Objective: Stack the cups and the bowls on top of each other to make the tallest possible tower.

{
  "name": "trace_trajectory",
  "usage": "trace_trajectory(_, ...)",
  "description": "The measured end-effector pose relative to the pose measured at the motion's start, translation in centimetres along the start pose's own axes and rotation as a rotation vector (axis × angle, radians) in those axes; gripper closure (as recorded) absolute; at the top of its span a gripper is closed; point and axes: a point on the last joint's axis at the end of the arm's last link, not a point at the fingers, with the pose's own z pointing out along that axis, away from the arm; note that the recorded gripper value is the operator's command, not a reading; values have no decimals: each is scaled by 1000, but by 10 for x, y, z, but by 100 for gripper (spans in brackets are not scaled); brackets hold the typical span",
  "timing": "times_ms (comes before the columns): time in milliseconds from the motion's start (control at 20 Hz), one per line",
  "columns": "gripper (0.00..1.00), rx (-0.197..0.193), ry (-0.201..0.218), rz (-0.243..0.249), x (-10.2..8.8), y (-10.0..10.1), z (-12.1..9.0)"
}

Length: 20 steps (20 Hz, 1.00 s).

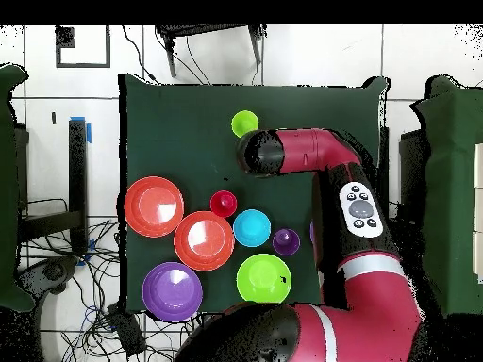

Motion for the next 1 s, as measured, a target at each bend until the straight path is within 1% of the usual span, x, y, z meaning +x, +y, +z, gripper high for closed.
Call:
trace_trajectory(200,0,-1,5,2,1,-2,-1)
trace_trajectory(450,0,-9,36,18,9,-12,-3)
trace_trajectory(550,0,-10,42,23,11,-14,-3)
trace_trajectory(750,0,-14,48,36,17,-21,0)
trace_trajectory(1000,0,-18,52,43,21,-23,4)
